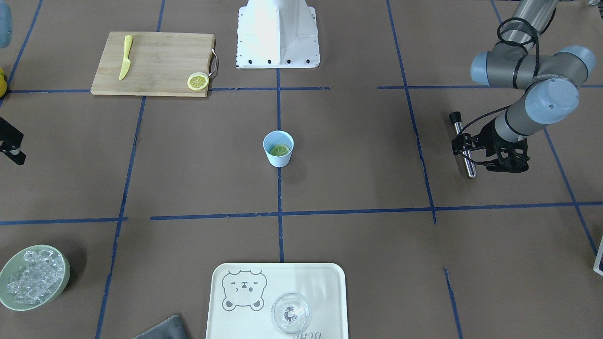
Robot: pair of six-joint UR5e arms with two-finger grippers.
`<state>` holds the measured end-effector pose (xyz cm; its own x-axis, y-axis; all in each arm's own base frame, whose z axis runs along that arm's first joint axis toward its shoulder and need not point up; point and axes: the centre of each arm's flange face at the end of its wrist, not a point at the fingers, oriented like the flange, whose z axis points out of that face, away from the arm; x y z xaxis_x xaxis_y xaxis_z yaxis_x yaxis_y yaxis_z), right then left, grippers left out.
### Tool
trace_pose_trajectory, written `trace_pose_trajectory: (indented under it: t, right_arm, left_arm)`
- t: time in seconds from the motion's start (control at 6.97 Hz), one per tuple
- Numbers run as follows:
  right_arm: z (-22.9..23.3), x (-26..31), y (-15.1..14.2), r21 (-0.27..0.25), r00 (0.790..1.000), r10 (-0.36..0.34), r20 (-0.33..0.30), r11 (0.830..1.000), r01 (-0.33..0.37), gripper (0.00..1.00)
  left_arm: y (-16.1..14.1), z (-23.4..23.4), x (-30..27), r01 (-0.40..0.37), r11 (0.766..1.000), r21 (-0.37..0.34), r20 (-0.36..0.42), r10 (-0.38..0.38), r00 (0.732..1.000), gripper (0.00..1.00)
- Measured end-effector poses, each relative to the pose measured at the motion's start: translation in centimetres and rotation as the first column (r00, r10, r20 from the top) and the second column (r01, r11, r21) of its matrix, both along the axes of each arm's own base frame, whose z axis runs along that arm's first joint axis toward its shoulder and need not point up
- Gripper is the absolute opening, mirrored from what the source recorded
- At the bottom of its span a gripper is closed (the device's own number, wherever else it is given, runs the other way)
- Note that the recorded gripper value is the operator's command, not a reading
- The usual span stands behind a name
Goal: Squeeze lemon into cup
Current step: 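Grasp the standing metal rod with the left gripper while the right arm retracts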
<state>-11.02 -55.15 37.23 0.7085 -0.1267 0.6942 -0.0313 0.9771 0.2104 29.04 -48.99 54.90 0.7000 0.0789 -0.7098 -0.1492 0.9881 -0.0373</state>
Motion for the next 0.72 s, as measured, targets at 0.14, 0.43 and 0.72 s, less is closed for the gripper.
trace_pose_trajectory:
  t: [0.14, 0.43, 0.72]
  right_arm:
    - [0.42, 0.39, 0.10, 0.001, 1.000, -0.003, -0.002, 1.000, 0.003, 1.00]
    - [0.67, 0.73, 0.18, 0.002, 1.000, -0.004, -0.004, 1.000, 0.004, 1.00]
    - [0.83, 0.99, 0.21, 0.000, 1.000, 0.000, -0.005, 1.000, 0.000, 1.00]
  left_arm:
    - [-0.02, 0.12, 0.01, 0.009, 1.000, -0.012, 0.003, -0.009, 1.000, 1.00]
    - [-0.03, 0.43, 0.04, 0.014, 1.000, -0.022, 0.007, -0.014, 1.000, 1.00]
    - [-0.01, 0.54, 0.28, 0.011, 1.000, -0.023, 0.008, -0.011, 1.000, 0.65]
